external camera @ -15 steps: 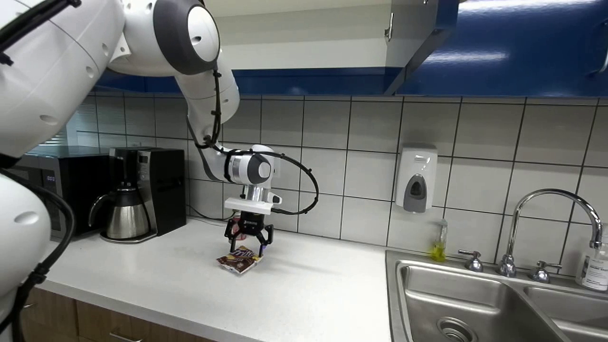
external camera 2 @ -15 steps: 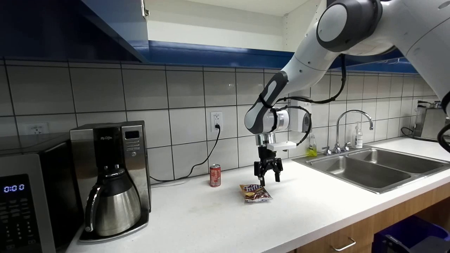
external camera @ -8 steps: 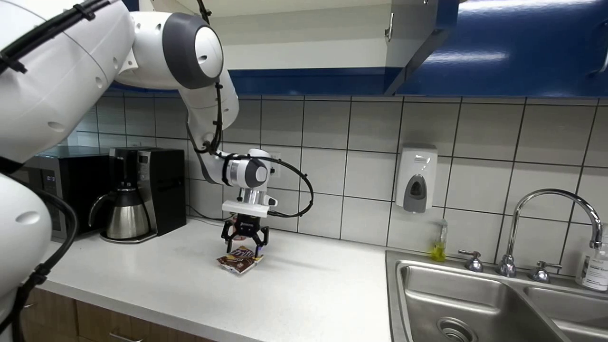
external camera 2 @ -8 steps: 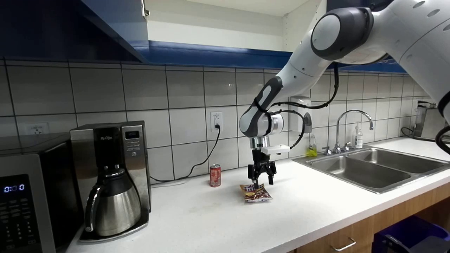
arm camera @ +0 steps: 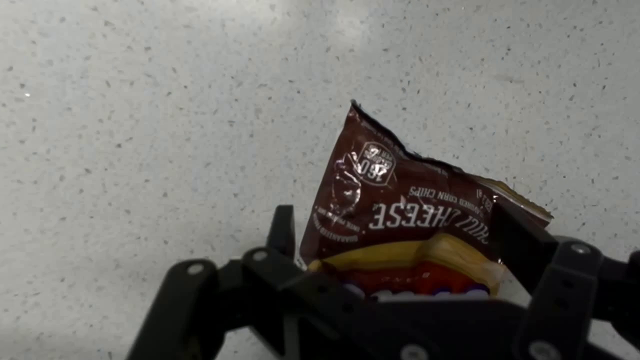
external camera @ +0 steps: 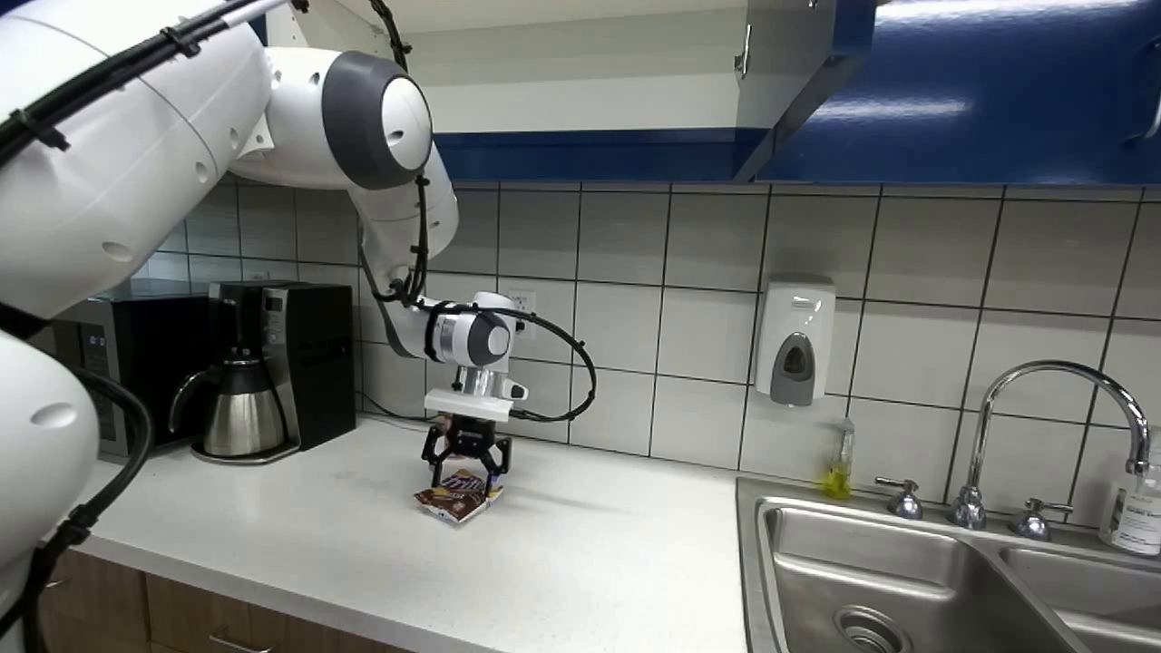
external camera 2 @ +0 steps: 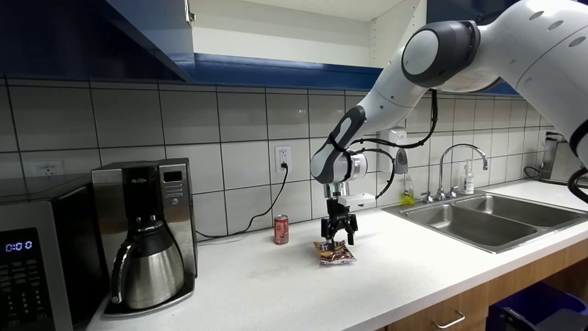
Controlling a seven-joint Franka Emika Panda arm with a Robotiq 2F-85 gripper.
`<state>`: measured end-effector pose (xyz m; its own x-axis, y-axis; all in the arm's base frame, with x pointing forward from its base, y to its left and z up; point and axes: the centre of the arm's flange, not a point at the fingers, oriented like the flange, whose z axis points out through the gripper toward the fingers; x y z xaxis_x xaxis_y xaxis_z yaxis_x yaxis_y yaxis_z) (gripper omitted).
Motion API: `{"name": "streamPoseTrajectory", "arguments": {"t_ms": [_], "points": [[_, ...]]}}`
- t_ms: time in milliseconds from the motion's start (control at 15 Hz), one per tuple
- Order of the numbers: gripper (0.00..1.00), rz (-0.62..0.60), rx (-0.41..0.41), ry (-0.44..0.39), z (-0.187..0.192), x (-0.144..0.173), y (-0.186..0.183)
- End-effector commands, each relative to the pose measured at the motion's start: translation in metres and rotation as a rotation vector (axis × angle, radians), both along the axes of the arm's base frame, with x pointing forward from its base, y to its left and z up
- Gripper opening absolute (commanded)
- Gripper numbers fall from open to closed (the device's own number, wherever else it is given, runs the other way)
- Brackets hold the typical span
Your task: Put the packet on the bottom shelf of the upper cabinet.
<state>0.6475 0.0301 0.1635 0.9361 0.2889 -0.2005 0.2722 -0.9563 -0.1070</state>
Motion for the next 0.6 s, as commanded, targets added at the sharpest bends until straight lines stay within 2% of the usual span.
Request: {"name": "streamPoseTrajectory", "arguments": {"t_ms": [0, 400, 467, 533], "points": [[1.0, 0.023, 0.005, -0.005, -0.0028, 0.013, 0.0041], [1.0, 0.026, 0.006, -0.002, -0.0106, 0.0173, 0.0065], [0.76, 0.025, 0.006, -0.003, -0.0112, 0.0178, 0.0063], [0.72, 0.026, 0.007, -0.003, -0.0117, 0.0186, 0.006]]}}
